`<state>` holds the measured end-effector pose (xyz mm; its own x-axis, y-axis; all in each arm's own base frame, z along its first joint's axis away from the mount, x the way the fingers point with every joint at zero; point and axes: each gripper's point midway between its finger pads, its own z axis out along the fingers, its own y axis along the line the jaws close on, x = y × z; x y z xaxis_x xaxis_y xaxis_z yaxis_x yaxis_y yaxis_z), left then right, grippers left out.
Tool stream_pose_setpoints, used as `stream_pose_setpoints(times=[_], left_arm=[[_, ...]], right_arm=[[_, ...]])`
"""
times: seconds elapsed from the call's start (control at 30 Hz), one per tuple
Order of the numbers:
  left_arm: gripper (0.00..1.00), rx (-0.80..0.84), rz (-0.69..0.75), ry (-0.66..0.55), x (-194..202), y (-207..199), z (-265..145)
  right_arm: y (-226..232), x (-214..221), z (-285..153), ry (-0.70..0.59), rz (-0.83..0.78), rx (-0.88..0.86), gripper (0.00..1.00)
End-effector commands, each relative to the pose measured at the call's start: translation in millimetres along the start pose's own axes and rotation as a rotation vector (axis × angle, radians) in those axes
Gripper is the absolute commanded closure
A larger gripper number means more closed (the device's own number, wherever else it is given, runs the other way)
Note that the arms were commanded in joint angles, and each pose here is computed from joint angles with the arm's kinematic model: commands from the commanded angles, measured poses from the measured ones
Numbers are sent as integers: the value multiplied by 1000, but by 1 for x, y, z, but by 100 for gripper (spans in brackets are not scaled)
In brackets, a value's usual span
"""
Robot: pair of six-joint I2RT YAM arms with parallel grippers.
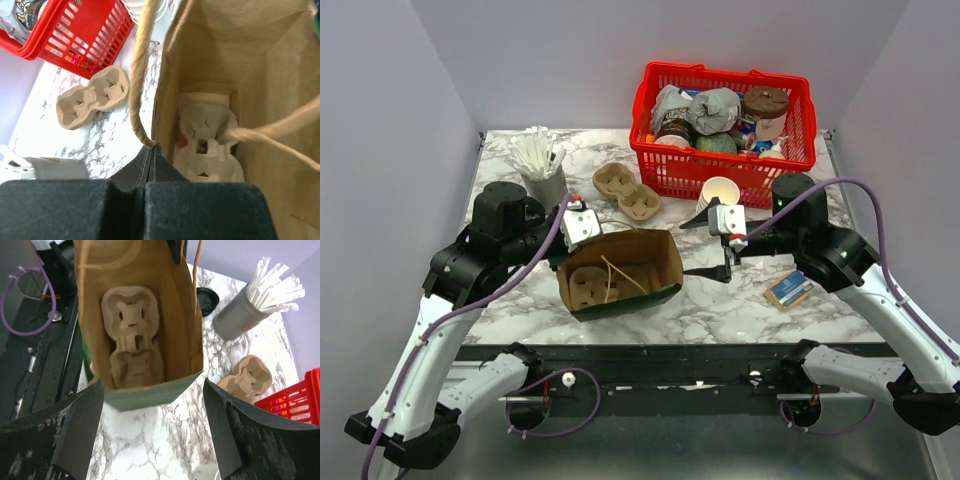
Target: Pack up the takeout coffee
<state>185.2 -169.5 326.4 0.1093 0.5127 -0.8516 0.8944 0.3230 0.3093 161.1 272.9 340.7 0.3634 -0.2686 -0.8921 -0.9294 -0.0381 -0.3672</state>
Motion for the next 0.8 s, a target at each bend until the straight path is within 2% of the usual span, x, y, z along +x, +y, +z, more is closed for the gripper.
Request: stream_pose_setpoints(times=[0.0,0.1,0.13,0.17,0.23,0.3,0.43,0.5,0.6,0.77], left_arm=[[100,4,-123,-58,-18,3,3],[100,8,-208,-32,-10,10,15],[75,-13,-224,3,-2,15,19],[61,-30,-236,34,5,20,23],[42,-89,-288,68,12,35,25],[37,-115,-288,30,-3,46,17],[15,-288,-389,-16,-21,70,-9],[15,-398,-439,34,-9,81,-23],[14,-461,-542,143,22,80,-32],[18,-284,-646,226,48,46,-19]], right_arm=[[11,-25,-4,-54,20,-75,12],[9,-21,0,-40,64,-78,12],[9,-18,2,-35,79,-83,13],[11,-16,3,-33,93,-90,13],[10,-11,8,-26,118,-95,13],[4,-10,10,-9,174,-69,13],[-25,-3,16,47,311,61,13],[-40,-4,19,55,382,125,15],[-62,-4,25,70,454,208,17],[-76,13,43,127,542,217,18]])
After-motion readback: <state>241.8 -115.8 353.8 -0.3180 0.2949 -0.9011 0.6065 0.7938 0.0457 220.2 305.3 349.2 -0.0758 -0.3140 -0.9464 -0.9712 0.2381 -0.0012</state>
